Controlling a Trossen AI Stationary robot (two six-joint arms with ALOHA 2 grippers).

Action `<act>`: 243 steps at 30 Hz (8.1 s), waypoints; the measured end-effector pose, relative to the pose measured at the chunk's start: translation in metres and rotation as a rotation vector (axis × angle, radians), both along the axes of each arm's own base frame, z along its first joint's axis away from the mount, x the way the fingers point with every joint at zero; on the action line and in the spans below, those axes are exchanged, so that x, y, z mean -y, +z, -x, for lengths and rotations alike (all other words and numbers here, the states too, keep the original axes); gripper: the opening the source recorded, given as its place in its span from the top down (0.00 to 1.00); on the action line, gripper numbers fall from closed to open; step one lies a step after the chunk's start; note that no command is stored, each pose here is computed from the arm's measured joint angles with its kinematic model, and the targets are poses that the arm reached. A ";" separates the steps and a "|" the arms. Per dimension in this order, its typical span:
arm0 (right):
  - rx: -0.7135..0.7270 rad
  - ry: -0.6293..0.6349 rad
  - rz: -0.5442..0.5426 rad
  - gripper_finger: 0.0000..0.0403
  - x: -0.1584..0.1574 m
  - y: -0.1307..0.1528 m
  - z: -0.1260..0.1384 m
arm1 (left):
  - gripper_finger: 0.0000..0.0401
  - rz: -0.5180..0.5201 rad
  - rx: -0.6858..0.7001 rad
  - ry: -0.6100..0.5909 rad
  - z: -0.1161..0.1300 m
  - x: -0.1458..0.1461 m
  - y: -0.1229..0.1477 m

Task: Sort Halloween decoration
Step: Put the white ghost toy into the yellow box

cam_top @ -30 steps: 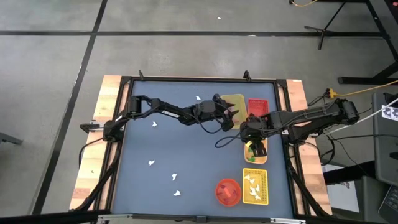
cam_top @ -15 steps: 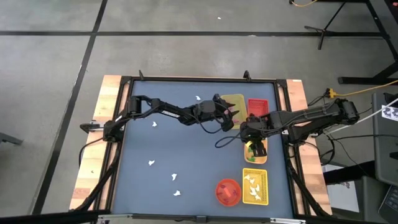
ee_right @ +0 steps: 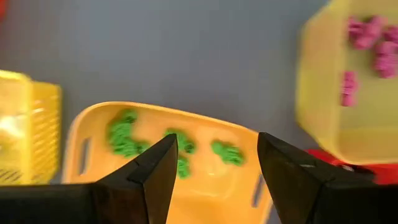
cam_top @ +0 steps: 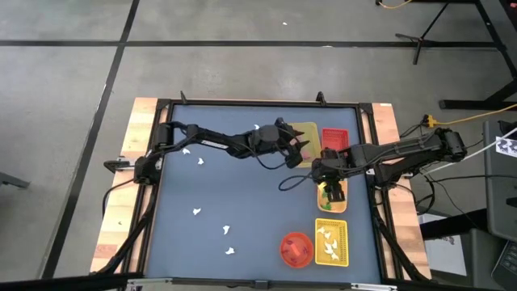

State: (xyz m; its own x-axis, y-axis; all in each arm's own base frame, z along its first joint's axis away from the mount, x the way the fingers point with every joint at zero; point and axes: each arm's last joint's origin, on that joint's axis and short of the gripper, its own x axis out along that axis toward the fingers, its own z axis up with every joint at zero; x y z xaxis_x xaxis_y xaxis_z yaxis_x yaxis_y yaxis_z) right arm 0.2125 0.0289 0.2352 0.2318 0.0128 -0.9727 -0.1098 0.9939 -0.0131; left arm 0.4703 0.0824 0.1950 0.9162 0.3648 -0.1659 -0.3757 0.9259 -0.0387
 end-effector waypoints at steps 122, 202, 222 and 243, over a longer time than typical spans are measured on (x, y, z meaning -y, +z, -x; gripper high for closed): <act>0.195 -0.061 0.240 0.64 0.238 -0.093 -0.209 | 0.58 0.204 -0.262 0.296 0.188 0.203 0.127; -0.079 0.433 0.595 0.70 0.224 -0.073 -0.204 | 0.58 0.210 -0.260 0.292 0.188 0.203 0.128; 0.205 0.521 0.565 0.70 0.224 -0.062 -0.221 | 0.58 0.210 -0.259 0.291 0.187 0.203 0.128; 0.207 0.661 0.409 0.70 0.227 -0.081 -0.213 | 0.58 0.221 -0.245 0.289 0.186 0.204 0.129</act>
State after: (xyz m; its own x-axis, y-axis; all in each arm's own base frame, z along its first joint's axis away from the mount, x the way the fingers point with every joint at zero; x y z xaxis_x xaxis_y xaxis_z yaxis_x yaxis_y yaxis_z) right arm 0.4253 -0.1981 0.1546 0.4767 -0.1371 -0.8683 -0.6296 0.6360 -0.4461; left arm 0.2838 -0.1212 0.3236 0.7058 0.5317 -0.4681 -0.6407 0.7610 -0.1017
